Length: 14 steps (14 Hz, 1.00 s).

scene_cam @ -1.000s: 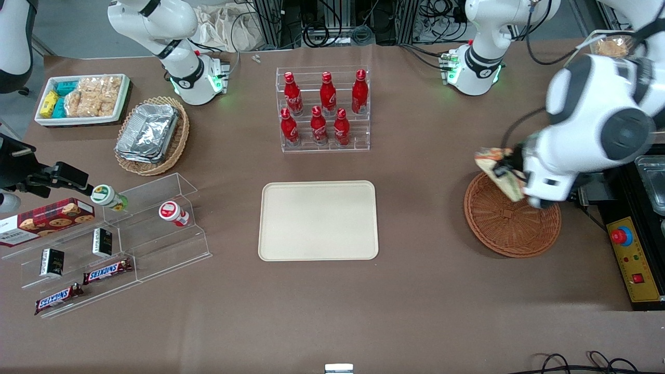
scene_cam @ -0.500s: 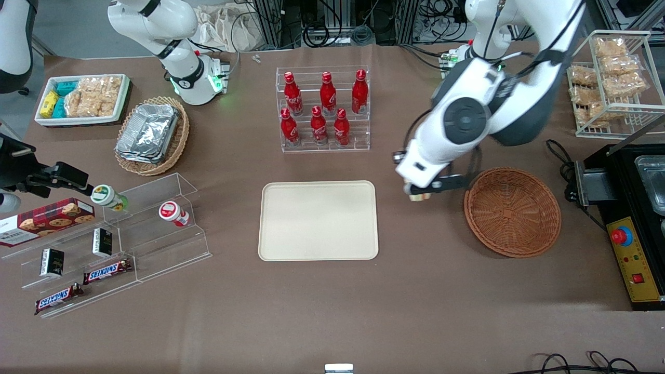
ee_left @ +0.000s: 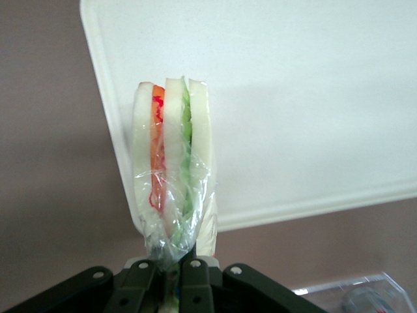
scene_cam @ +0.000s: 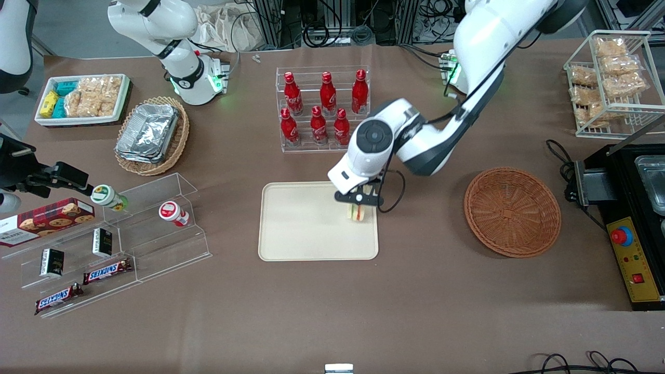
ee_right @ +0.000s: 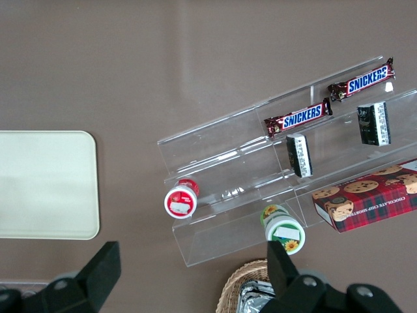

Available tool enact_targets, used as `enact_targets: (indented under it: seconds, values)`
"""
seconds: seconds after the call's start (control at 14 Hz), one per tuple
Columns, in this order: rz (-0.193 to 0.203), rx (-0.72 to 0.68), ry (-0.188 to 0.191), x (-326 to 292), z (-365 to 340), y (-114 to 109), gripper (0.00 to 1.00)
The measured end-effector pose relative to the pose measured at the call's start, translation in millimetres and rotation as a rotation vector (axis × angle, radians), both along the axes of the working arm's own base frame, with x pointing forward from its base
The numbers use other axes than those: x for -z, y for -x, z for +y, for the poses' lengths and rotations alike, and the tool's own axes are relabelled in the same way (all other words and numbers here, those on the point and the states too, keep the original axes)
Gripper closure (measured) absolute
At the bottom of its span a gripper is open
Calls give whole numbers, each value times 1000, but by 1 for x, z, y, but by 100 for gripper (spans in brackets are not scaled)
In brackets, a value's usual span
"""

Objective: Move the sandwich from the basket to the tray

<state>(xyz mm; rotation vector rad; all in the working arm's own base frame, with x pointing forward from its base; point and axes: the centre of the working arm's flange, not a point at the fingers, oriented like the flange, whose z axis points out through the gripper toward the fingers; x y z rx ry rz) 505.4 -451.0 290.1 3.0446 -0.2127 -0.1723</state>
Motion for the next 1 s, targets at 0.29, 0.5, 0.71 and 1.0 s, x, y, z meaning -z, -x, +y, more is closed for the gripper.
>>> enact_targets:
  seconds: [0.29,0.5,0.71,1.0]
  values:
    - [9,-1,-3,24,1,-14,77]
    - [7,-26,-13,24,6,-20,62]
    - [-22,-202,-16,-6,6,-28,32]
    - [-39,-320,-146,-119,47,-38,0]
